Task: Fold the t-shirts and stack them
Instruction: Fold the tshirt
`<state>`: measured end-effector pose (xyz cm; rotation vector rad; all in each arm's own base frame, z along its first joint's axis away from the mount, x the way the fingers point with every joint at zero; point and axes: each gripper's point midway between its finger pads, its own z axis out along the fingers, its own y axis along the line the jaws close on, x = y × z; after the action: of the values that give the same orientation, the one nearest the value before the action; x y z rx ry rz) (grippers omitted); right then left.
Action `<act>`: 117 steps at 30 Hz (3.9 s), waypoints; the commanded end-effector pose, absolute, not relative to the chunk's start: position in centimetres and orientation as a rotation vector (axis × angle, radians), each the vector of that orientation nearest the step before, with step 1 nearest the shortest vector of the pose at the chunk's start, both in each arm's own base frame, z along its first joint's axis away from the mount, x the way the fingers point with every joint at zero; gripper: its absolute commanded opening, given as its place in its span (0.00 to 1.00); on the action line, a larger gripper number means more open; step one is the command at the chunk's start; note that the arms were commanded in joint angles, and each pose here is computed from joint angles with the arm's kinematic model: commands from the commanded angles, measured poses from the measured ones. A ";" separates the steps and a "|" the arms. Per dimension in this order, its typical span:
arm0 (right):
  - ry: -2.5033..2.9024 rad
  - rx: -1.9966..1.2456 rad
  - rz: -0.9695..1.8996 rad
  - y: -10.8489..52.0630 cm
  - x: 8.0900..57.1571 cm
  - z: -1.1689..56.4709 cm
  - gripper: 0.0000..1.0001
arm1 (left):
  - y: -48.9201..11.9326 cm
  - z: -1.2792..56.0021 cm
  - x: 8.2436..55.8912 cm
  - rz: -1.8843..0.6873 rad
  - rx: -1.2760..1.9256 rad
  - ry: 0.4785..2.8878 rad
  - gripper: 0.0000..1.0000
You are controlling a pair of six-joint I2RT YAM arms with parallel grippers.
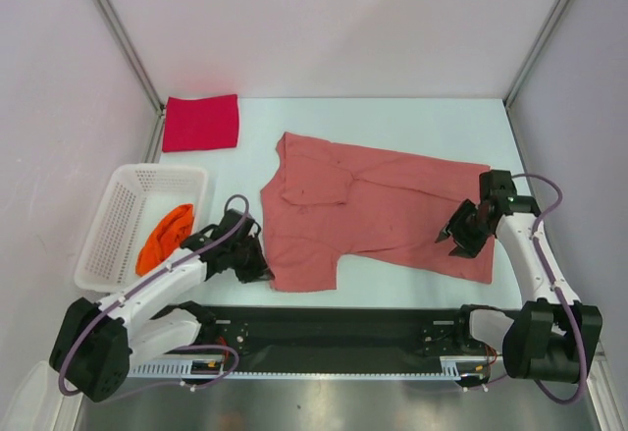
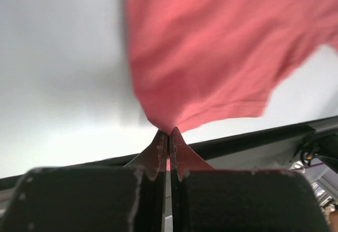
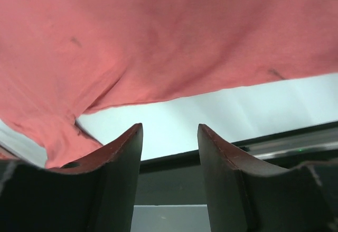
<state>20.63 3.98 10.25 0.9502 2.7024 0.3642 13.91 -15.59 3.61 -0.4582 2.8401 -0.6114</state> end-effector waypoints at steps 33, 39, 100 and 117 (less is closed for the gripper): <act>2.383 1.780 -0.115 -7.2 16.6 1.1 0.39 | -22.8 10.7 25.7 -1.172 0.098 2.579 0.00; 2.414 1.731 -0.075 -7.2 17.7 0.0 0.34 | -22.3 11.5 25.4 -1.140 0.048 2.562 0.00; 2.649 1.363 0.003 -10.9 36.9 4.2 0.00 | -23.1 18.3 51.7 -0.968 -0.268 2.292 0.00; 2.651 1.343 0.007 -11.3 37.7 3.6 0.06 | -23.2 15.3 53.6 -0.946 -0.282 2.327 0.00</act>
<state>36.56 -10.77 2.72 1.3852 2.6737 0.0060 51.88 -23.32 13.54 -0.2870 2.3875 -0.9399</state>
